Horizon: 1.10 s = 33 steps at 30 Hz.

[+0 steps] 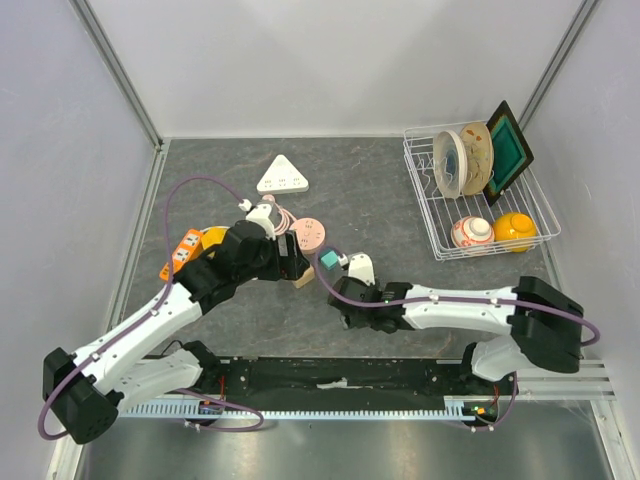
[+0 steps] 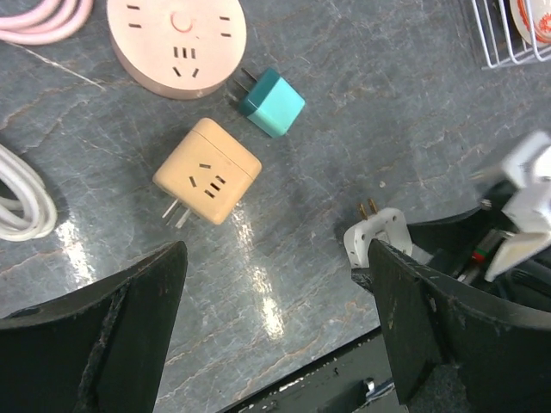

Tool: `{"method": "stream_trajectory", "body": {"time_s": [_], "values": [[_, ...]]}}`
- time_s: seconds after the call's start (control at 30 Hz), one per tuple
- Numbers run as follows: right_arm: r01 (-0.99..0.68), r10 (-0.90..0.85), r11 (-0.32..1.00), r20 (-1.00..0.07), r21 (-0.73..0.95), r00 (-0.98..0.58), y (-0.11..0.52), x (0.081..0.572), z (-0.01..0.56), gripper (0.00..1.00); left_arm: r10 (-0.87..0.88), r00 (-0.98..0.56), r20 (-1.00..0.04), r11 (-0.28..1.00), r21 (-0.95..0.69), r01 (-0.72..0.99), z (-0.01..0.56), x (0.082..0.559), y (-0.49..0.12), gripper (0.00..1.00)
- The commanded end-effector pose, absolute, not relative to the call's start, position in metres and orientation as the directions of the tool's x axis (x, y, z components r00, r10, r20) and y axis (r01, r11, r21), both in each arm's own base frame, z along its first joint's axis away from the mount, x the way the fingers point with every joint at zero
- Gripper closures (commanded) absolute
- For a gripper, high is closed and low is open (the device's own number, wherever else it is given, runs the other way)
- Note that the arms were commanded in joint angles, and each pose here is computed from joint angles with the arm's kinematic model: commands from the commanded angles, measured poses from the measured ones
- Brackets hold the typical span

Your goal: Insert the plug

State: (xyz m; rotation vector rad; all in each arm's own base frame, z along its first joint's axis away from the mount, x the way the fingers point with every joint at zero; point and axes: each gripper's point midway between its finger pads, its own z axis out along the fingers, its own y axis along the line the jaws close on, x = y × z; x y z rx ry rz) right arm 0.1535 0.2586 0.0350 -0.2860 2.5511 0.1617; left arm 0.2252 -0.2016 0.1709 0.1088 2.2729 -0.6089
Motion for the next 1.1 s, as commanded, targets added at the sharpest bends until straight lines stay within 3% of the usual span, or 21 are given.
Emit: {"method": "stream_trajectory", "body": {"time_s": [0.0,0.07,0.17,0.43,0.67,0.93,1.07], "values": [[-0.415,-0.257,0.909,-0.718,0.049,-0.647,0.283,0.181,0.104,0.8,-0.174,-0.706,-0.687,0.832,-0.486,0.268,0.194,0.232,-0.218,0.08],[-0.469,-0.303,0.883,-0.764,0.0,-0.57,0.286,0.191,0.123,0.89,-0.169,-0.737,-0.654,0.787,-0.54,0.298,0.195,0.226,-0.228,0.08],[-0.576,-0.367,0.816,-0.815,-0.051,-0.448,0.294,0.199,0.152,0.92,-0.21,-0.774,-0.597,0.7,-0.644,0.308,0.201,0.224,-0.235,0.08],[-0.756,-0.424,0.641,-0.881,-0.13,-0.208,0.309,0.201,0.203,0.93,-0.238,-0.847,-0.476,0.48,-0.815,0.324,0.219,0.216,-0.254,0.07],[-0.817,-0.451,0.559,-0.879,-0.143,-0.155,0.323,0.196,0.209,0.93,-0.21,-0.876,-0.434,0.384,-0.861,0.335,0.226,0.208,-0.266,0.06],[-0.829,-0.421,0.546,-0.896,-0.124,-0.143,0.33,0.194,0.216,0.92,-0.164,-0.907,-0.389,0.405,-0.865,0.298,0.201,0.203,-0.267,0.08],[-0.837,-0.421,0.534,-0.896,-0.12,-0.14,0.332,0.193,0.215,0.92,-0.125,-0.913,-0.388,0.392,-0.865,0.314,0.199,0.198,-0.269,0.14]]}}
